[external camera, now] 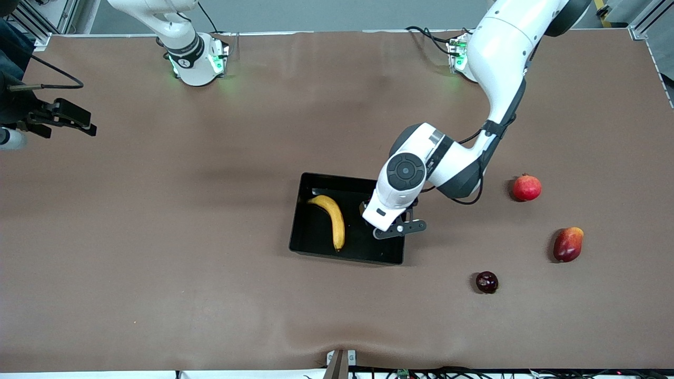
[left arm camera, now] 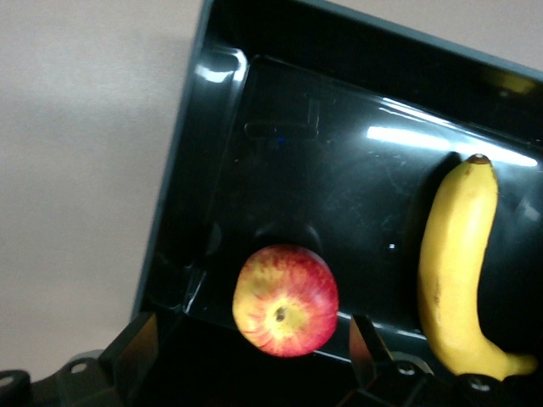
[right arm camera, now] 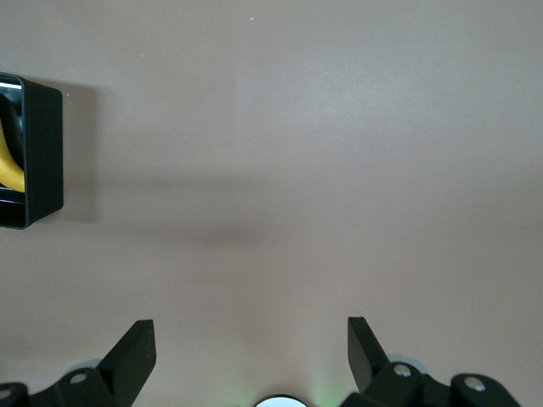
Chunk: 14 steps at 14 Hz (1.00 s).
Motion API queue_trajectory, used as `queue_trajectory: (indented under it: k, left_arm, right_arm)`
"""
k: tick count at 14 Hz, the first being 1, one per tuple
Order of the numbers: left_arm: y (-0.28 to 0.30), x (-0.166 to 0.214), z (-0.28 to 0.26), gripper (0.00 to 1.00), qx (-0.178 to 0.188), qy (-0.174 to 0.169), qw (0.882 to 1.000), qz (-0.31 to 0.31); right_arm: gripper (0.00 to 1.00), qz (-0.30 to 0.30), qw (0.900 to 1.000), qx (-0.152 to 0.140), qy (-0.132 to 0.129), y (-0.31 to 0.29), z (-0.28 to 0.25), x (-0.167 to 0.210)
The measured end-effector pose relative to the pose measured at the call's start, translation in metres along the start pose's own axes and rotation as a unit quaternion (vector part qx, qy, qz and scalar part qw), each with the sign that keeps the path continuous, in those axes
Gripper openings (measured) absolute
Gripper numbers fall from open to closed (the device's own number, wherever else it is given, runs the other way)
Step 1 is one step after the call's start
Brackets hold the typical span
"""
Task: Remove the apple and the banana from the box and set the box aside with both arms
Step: 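Lower the left gripper and close it on the apple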
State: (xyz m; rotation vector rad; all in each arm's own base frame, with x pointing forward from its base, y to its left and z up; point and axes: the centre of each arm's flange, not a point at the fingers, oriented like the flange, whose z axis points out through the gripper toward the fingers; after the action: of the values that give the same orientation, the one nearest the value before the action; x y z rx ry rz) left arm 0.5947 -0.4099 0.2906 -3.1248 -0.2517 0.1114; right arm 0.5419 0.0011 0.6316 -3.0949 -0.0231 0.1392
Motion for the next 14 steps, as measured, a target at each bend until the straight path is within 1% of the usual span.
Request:
queue_trajectory:
  k: [3,7,10,14]
  left_arm:
    - [0.008,-0.005,0.01,1.0,0.0,0.002,1.0,0.007]
    - [0.023,-0.016,0.045,1.0,0.01,0.0,1.0,0.014]
    - [0.024,-0.017,0.067,1.0,0.019,0.0,1.0,0.014]
    - [0.024,-0.017,0.075,1.0,0.028,0.003,0.999,0.021]
  right_arm:
    - [1.0,0.0,1.0,0.0,0.0,0.0,0.0,0.0]
    - [1.0,0.0,1.0,0.0,0.0,0.0,0.0,0.0]
    - [1.0,0.0,1.0,0.0,0.0,0.0,0.0,0.0]
    - [1.0,0.002,1.0,0.0,-0.001,0.003,0.0,0.0]
